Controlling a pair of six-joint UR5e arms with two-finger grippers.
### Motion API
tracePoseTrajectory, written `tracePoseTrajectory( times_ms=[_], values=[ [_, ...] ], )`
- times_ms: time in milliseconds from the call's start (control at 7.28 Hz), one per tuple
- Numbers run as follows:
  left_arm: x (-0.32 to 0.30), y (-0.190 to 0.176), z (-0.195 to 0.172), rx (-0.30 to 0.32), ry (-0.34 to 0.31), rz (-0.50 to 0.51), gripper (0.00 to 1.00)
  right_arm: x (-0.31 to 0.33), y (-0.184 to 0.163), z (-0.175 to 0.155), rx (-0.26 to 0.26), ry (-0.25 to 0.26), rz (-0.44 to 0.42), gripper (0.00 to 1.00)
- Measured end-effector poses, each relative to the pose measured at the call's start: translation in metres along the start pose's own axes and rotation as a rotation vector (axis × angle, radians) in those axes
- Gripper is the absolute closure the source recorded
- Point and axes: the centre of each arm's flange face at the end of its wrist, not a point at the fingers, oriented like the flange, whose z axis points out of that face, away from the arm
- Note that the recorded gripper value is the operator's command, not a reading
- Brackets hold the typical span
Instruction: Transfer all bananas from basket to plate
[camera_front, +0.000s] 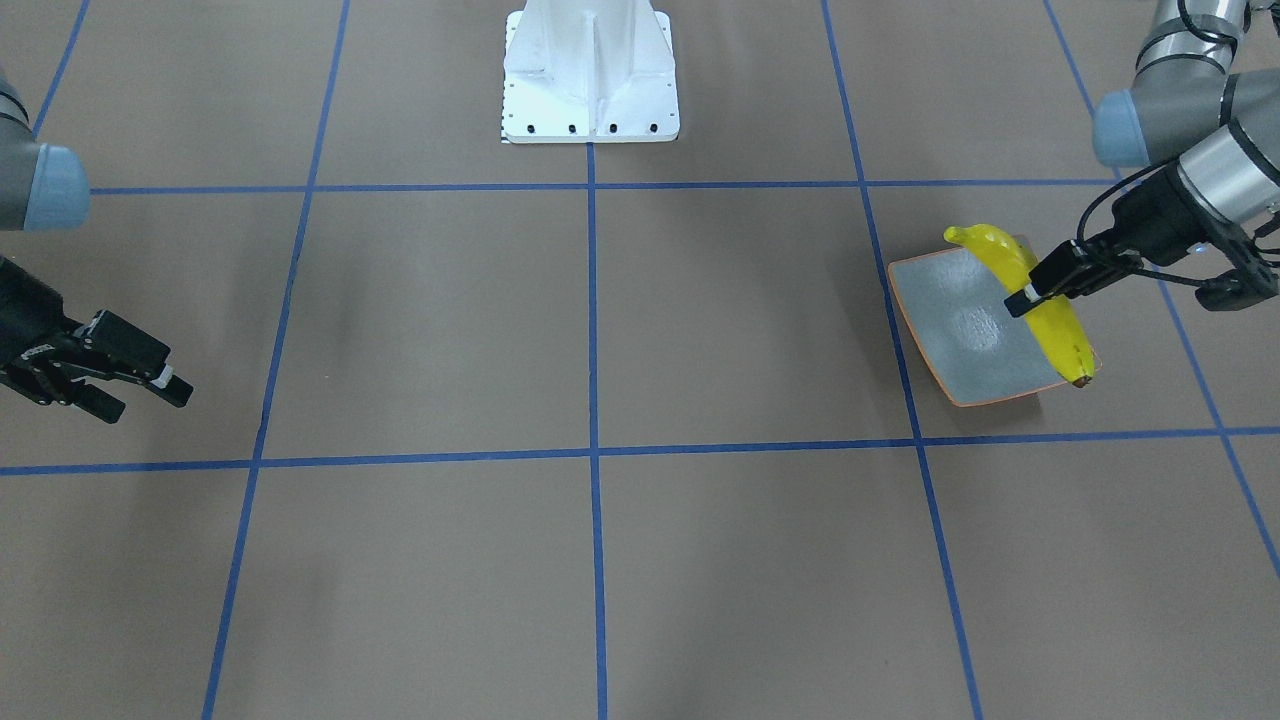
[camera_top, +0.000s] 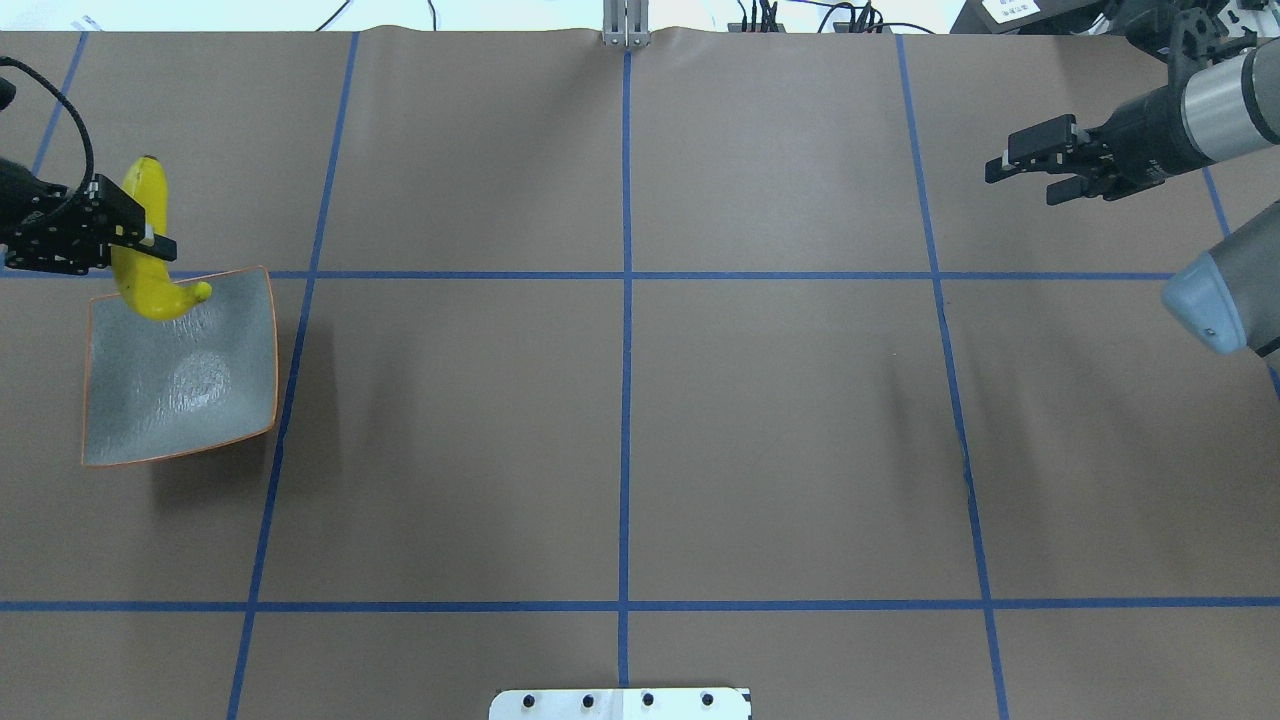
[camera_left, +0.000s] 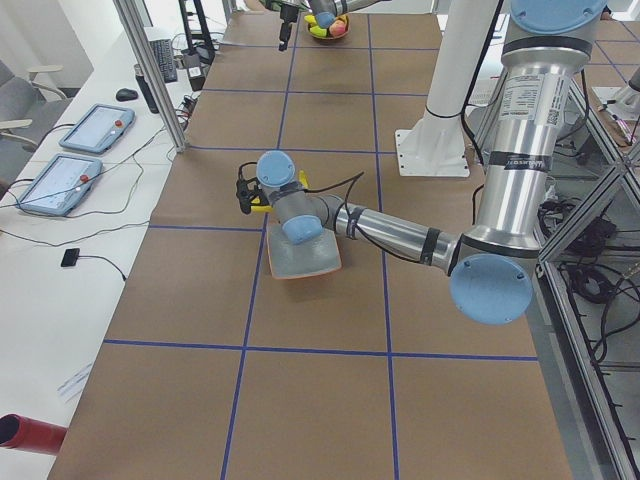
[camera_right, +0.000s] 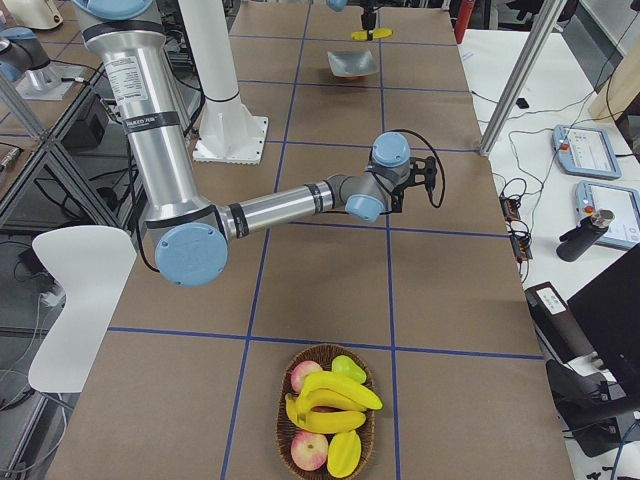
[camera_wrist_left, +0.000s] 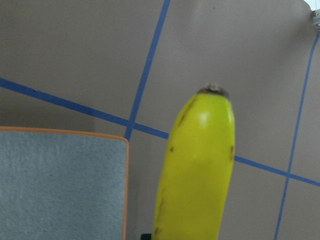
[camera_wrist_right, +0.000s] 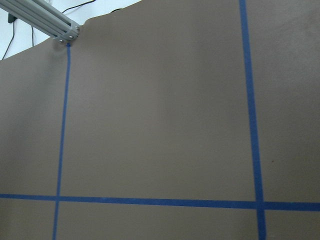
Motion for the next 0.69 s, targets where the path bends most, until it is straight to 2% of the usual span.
tracePoseTrajectory(
  times_ms=[275,687],
  values=[
    [-0.038,0.002,0.011,-0.017,-0.044,0.011,1.0,0.014,-0.004,0.0,-0.004,0.014,0.006,0.0],
    [-0.054,0.01,0.044,-0.074,-0.08,0.001,1.0,0.024,-0.006,0.0,-0.014,0.018,0.017,0.0]
  ],
)
